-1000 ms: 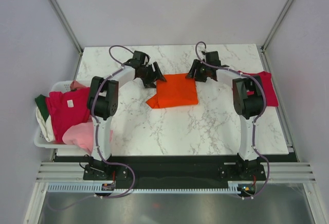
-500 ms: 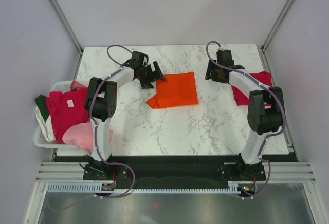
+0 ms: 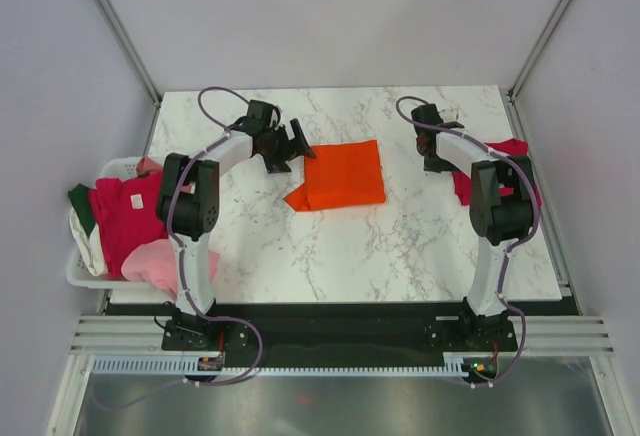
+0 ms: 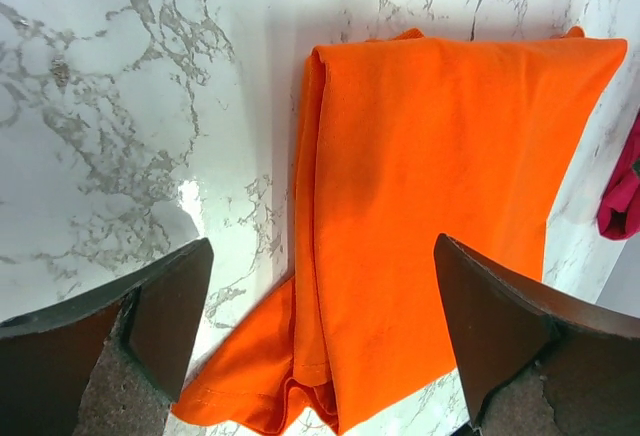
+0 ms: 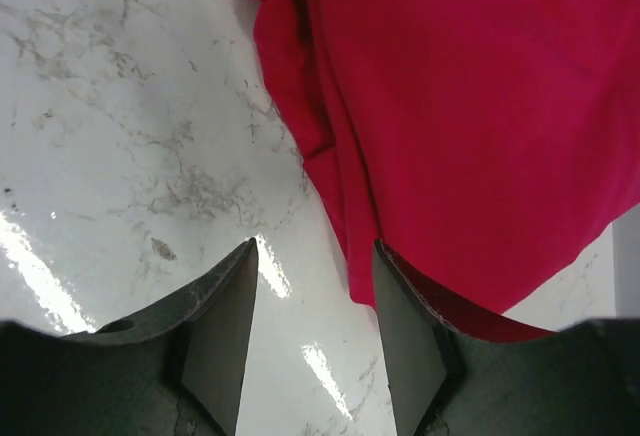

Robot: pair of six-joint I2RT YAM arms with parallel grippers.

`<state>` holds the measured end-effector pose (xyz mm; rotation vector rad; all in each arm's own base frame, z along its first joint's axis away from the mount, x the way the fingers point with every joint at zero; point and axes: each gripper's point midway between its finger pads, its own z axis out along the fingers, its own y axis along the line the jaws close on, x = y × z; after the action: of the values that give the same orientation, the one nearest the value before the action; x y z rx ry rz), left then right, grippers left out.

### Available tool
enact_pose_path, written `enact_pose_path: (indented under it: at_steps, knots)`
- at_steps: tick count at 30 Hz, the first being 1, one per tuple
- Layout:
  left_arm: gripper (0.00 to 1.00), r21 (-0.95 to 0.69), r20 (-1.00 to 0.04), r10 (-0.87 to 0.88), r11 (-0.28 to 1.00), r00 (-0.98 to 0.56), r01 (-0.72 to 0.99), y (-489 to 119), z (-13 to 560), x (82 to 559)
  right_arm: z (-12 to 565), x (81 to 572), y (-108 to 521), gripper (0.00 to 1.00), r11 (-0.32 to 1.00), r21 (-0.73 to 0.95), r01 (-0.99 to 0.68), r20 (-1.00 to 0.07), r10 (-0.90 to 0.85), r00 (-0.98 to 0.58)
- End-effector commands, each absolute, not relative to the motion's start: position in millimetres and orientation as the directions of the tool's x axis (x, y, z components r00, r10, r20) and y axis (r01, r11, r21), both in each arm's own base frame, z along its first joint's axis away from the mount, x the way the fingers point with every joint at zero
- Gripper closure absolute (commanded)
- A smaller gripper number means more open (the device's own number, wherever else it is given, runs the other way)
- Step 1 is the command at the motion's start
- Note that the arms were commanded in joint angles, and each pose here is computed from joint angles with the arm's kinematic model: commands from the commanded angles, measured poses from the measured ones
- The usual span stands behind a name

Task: Fold and stack the t-shirts

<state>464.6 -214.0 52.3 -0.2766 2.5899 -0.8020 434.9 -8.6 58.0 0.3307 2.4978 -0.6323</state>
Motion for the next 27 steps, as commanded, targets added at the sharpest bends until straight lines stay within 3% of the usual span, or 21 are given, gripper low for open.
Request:
enact_pose_path:
  at_steps: [1,6,18,22,23,24,27]
  knots:
    - [0.01,-0.602,-0.42,-0.29,0.798,-0.86,0.025,-208,88,475,67,442,-22,0.42,0.805,-0.47,0.362,-0.544,0.059,-0.837]
    - [0.01,-0.612,-0.434,-0.287,0.79,-0.854,0.046,-207,97,475,57,454,-26,0.43,0.769,-0.528,0.36,-0.522,0.041,-0.852]
    - [0.02,-0.613,-0.437,-0.289,0.789,-0.852,0.047,-203,101,472,35,449,-42,0.57,0.674,-0.652,0.347,-0.46,0.012,-0.888]
    - [0.03,-0.61,-0.432,-0.287,0.791,-0.855,0.043,-201,99,470,31,447,-46,0.76,0.647,-0.682,0.341,-0.441,0.009,-0.898]
    - [0.03,-0.609,-0.431,-0.29,0.792,-0.854,0.039,-200,99,470,30,448,-43,0.89,0.663,-0.668,0.338,-0.441,0.014,-0.898]
    - [0.03,-0.608,-0.433,-0.291,0.793,-0.853,0.039,-200,99,469,31,448,-38,0.95,0.675,-0.658,0.334,-0.443,0.012,-0.896]
    - [0.03,-0.606,-0.431,-0.295,0.795,-0.853,0.032,-196,99,469,31,449,-13,1.0,0.722,-0.613,0.321,-0.46,0.004,-0.888]
